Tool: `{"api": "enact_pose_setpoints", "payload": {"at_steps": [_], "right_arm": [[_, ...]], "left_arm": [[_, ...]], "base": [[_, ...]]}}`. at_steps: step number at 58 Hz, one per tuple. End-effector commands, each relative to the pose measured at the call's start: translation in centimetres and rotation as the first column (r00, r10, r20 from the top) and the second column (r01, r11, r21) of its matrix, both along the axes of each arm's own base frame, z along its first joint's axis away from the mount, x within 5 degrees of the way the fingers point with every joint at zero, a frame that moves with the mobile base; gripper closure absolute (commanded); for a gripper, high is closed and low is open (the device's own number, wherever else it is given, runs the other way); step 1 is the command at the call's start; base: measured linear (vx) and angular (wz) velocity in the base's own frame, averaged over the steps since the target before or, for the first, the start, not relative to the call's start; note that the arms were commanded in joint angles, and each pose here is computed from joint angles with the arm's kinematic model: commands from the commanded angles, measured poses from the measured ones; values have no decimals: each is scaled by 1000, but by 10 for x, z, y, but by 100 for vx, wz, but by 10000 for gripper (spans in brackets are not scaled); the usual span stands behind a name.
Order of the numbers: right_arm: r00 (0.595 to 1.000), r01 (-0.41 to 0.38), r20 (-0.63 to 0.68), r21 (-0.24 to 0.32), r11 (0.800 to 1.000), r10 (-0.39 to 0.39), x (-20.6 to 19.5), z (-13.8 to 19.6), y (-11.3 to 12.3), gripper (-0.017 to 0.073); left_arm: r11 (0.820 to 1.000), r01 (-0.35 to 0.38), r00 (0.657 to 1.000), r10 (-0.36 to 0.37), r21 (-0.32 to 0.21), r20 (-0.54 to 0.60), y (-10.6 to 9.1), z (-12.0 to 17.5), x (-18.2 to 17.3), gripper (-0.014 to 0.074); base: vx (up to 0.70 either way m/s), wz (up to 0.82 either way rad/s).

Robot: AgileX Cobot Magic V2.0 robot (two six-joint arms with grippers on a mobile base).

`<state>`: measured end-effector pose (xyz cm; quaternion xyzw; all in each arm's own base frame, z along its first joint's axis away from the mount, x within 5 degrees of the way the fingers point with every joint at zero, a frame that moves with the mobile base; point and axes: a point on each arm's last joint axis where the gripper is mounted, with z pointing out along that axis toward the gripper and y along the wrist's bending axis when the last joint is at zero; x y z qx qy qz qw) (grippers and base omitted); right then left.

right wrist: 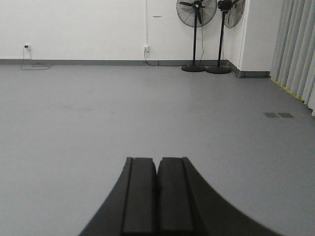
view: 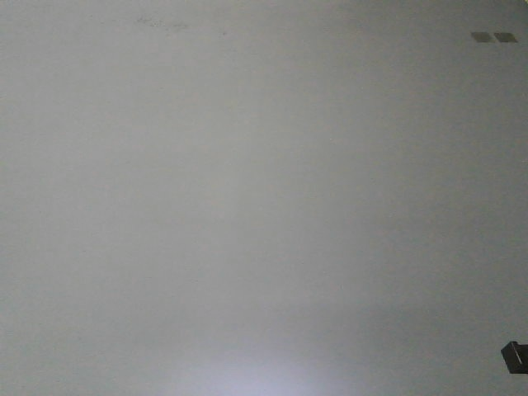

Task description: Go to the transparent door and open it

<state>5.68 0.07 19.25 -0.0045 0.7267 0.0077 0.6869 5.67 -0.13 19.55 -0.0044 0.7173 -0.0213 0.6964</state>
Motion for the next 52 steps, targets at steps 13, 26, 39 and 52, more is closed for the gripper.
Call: {"api": "enact_pose_setpoints", "payload": {"at_steps": [13, 26, 39, 52], "right_arm": [[997, -3, 83, -11, 1000, 4, 0, 3, 0, 564], [997, -3, 83, -11, 1000, 4, 0, 3, 0, 564], [997, -3, 83, -10, 1000, 4, 0, 3, 0, 564], [997, -3, 83, -10, 1000, 4, 0, 3, 0, 564]], "left_arm": [[1000, 7, 998, -6, -17, 67, 0, -2, 0, 599], [1000, 7, 998, -6, -17, 67, 0, -2, 0, 599], [1000, 7, 998, -6, -17, 67, 0, -2, 0, 599], [1000, 7, 998, -6, -17, 67, 0, -2, 0, 599]], "base": [[20, -1], [25, -6], [29, -2], [36, 3]]}}
